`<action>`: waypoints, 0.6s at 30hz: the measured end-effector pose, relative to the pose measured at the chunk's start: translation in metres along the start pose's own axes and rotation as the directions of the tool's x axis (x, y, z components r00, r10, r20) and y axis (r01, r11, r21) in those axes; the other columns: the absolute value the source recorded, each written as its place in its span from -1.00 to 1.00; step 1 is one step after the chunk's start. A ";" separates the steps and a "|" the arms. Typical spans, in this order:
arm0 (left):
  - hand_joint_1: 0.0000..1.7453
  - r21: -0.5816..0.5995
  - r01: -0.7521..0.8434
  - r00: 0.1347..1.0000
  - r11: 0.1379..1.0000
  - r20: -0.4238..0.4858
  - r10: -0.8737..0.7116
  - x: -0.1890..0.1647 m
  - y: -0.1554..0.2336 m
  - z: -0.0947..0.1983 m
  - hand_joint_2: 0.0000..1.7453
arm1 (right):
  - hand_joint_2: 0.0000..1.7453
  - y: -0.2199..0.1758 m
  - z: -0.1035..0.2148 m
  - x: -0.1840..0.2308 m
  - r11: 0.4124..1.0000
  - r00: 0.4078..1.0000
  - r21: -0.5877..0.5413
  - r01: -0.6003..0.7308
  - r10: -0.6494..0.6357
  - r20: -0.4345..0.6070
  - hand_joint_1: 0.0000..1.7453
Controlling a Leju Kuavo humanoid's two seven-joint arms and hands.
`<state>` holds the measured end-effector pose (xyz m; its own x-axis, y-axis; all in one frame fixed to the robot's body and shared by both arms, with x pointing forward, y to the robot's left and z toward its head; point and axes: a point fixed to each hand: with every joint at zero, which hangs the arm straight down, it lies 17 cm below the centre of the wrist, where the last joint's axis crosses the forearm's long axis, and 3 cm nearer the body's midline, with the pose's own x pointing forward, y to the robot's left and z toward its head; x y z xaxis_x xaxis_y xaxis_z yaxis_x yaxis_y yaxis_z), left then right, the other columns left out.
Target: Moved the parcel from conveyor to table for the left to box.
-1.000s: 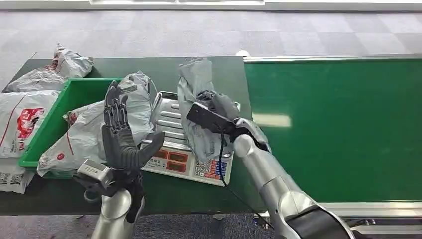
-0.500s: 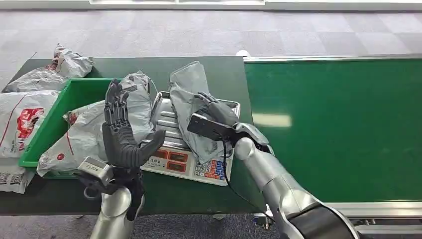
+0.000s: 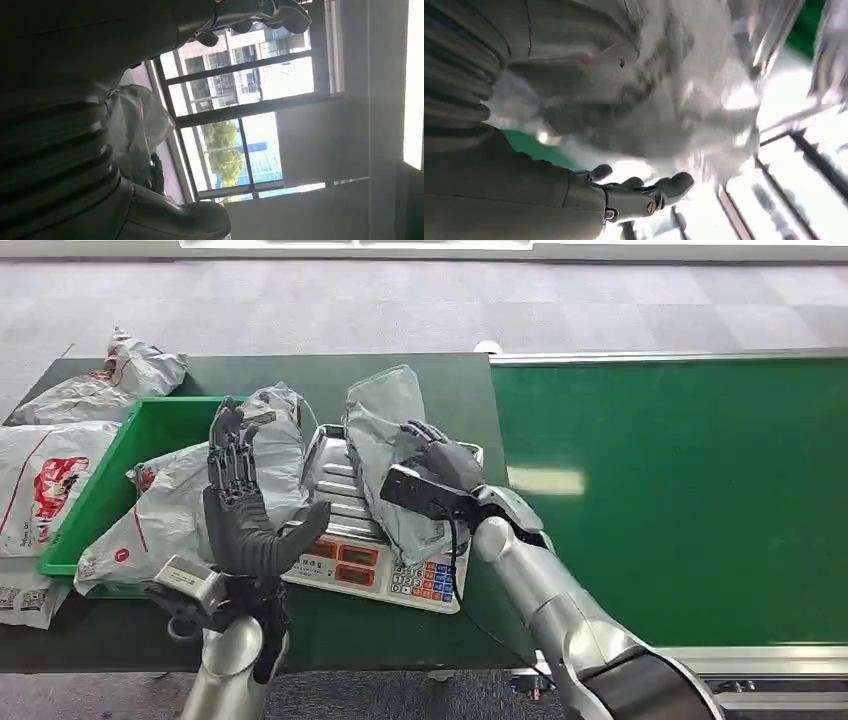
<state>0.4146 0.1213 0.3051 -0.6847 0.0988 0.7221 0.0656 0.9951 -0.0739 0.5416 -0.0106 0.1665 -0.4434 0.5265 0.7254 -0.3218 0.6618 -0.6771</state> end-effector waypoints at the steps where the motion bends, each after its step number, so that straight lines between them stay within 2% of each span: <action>1: -1.00 0.004 0.007 1.000 1.000 0.007 -0.007 0.003 0.001 0.000 1.00 | 1.00 -0.027 -0.002 0.001 0.990 0.998 -0.129 -0.062 0.061 -0.009 -1.00; 2: -1.00 0.006 0.009 1.000 1.000 0.007 -0.009 0.005 0.002 0.001 1.00 | 1.00 -0.058 0.000 0.008 0.956 0.993 -0.271 -0.116 0.117 -0.010 -1.00; 3: -1.00 0.008 0.009 1.000 1.000 0.005 -0.009 0.006 0.003 0.002 1.00 | 1.00 -0.091 0.007 0.021 0.897 0.986 -0.413 -0.155 0.168 -0.005 -1.00; 4: -1.00 0.009 0.009 1.000 1.000 0.002 -0.009 0.006 0.003 0.002 1.00 | -1.00 -0.121 0.017 0.038 0.829 0.977 -0.530 -0.178 0.214 0.007 -1.00; 6: -1.00 0.009 0.008 1.000 1.000 0.001 -0.008 0.005 0.003 0.001 1.00 | -1.00 -0.163 0.043 0.071 0.690 0.953 -0.697 -0.195 0.302 0.032 -1.00; 9: -1.00 0.006 0.006 1.000 1.000 -0.011 -0.006 0.001 0.002 0.002 1.00 | -1.00 -0.190 0.079 0.106 0.573 0.919 -0.801 -0.175 0.387 0.076 -1.00; 13: -1.00 0.002 0.005 1.000 1.000 -0.027 -0.005 -0.006 -0.001 0.006 1.00 | -1.00 -0.206 0.109 0.119 0.493 0.908 -0.856 -0.153 0.413 0.076 -1.00; 18: -1.00 0.007 0.008 0.999 1.000 -0.040 -0.008 -0.011 -0.001 0.009 1.00 | -1.00 -0.214 0.124 0.116 0.458 0.914 -0.878 -0.139 0.400 0.064 -1.00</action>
<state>0.4161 0.1194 0.2910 -0.6558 0.0907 0.7495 0.0545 0.9959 -0.0728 0.4554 -0.1574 0.3804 -0.5876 0.7118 0.3847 0.6486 0.6986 -0.3021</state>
